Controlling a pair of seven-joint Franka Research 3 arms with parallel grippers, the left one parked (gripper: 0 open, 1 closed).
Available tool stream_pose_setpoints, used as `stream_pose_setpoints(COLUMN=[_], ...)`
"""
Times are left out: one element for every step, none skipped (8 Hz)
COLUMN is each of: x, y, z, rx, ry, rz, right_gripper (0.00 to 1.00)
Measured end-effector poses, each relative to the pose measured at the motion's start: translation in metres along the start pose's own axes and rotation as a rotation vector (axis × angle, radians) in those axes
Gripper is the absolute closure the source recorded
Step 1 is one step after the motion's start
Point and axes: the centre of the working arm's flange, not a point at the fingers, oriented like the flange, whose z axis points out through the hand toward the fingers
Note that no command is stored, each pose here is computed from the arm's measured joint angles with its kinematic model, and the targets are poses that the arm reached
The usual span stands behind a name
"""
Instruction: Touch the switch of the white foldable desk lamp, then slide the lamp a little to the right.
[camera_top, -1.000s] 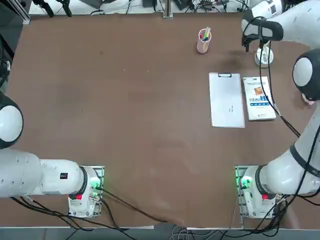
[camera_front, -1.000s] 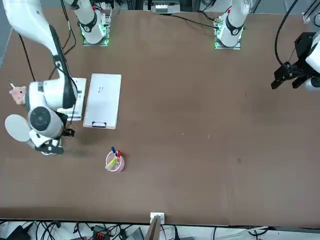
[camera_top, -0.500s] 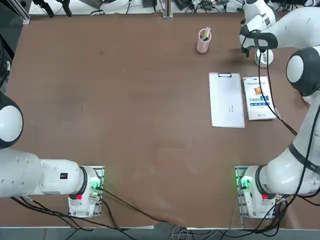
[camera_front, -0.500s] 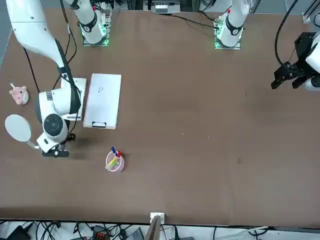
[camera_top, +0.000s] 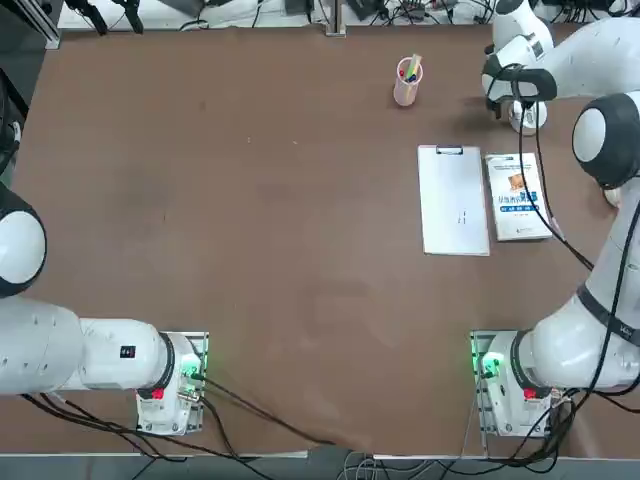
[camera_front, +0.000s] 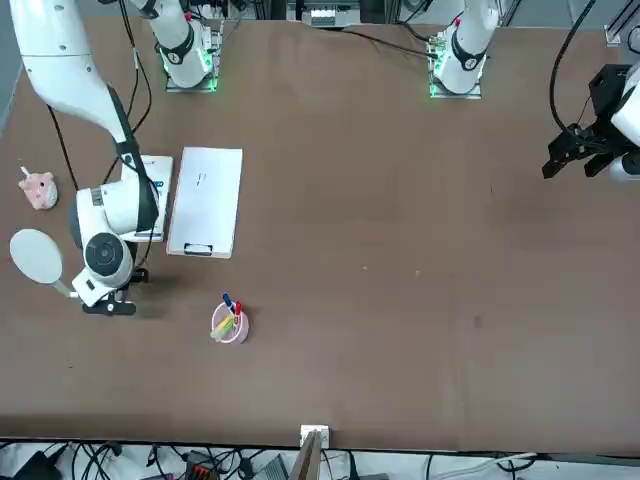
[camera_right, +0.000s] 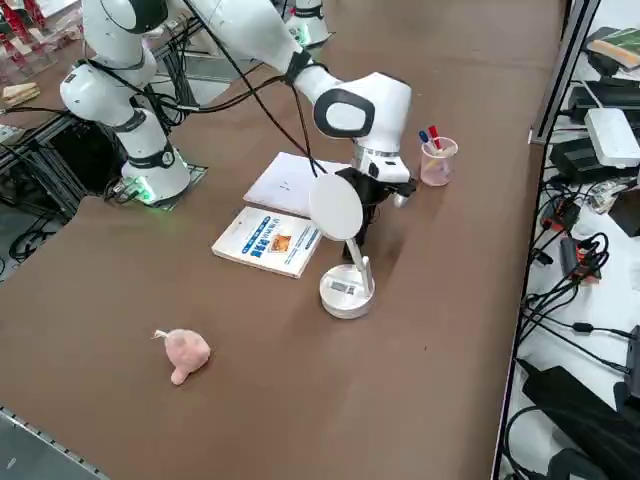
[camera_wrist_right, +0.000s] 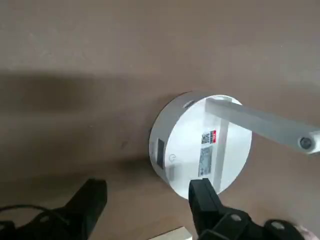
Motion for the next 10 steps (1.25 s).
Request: stream_pose_setpoints(x=[0.000, 0.000, 0.000, 0.001, 0.002, 0.003, 0.003, 0.004, 0.004, 0.003], y=[0.000, -0.001, -0.002, -0.001, 0.000, 0.001, 0.000, -0.003, -0.005, -0.006], z=[0.005, 0.008, 0.009, 0.010, 0.011, 0.014, 0.016, 0.019, 0.022, 0.025], rx=[-0.004, -0.009, -0.009, -0.006, -0.002, 0.002, 0.005, 0.008, 0.009, 0.010], ry=[-0.002, -0.002, 0.001, 0.008, 0.015, 0.020, 0.024, 0.025, 0.023, 0.021], rz=[-0.010, -0.018, -0.020, -0.020, -0.019, -0.019, -0.021, -0.023, -0.026, -0.028], right_gripper=[0.00, 0.00, 0.00, 0.00, 0.00, 0.00, 0.00, 0.00, 0.00, 0.00])
